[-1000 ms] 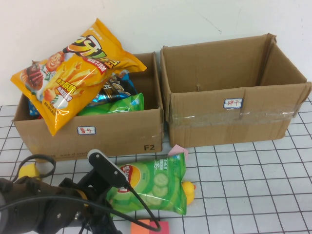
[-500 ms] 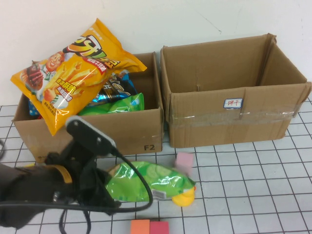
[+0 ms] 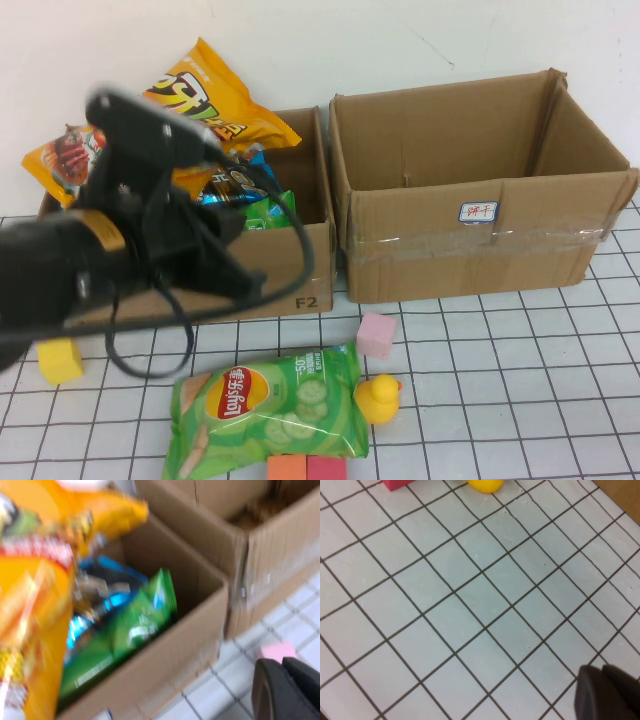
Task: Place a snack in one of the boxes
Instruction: Pick up the potato chip
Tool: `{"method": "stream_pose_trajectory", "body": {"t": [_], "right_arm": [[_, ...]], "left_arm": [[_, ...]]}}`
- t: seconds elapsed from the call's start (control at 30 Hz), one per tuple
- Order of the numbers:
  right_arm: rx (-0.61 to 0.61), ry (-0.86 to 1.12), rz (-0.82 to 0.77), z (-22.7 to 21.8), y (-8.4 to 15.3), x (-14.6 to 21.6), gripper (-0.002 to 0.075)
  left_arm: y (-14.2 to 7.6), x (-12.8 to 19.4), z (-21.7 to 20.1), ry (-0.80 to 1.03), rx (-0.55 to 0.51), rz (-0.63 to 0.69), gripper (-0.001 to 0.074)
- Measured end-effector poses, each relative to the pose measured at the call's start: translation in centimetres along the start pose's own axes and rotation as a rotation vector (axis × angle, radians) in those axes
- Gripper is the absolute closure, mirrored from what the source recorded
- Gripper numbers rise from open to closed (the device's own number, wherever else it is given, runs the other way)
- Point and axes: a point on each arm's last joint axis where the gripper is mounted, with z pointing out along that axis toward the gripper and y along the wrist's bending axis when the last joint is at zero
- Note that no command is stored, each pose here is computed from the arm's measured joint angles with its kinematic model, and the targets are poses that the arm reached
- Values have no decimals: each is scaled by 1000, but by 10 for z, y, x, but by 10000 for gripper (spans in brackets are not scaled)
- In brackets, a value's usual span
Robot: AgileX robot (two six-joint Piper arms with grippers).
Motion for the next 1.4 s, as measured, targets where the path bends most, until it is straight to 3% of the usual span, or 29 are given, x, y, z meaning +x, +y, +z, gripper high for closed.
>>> {"method": "stream_pose_trajectory", "body": {"t": [0.13, 0.27, 0.5, 0.63, 0.7, 0.77, 0.9, 1.0, 1.1, 1.4], "right_arm": [[0, 0, 0, 0, 0, 0, 727], [0, 0, 0, 0, 0, 0, 727], [2, -3, 0, 0, 0, 0, 727], [3, -5, 0, 0, 0, 0, 727], [3, -5, 0, 0, 0, 0, 727], [4, -5, 0, 0, 0, 0, 727], [5, -7, 0, 0, 0, -1, 727], [5, -7, 0, 0, 0, -1, 727], [5, -7, 0, 0, 0, -1, 727], [6, -9, 0, 0, -1, -1, 727]], "left_arm": [[-1, -10, -5, 31, 18, 3, 736], [-5, 5, -8, 212, 68, 3, 735], [-13, 77, -2, 497, 113, -17, 736], [-13, 116, 1, 524, 87, 8, 722], [-12, 125, 3, 501, 76, 44, 675], [-12, 131, 4, 477, 77, 104, 573], [-11, 133, 5, 443, 92, 228, 231], [-10, 133, 11, 420, 95, 293, 93], [-10, 138, 21, 426, 98, 324, 60], [-10, 161, 49, 499, 110, 335, 84]]}}
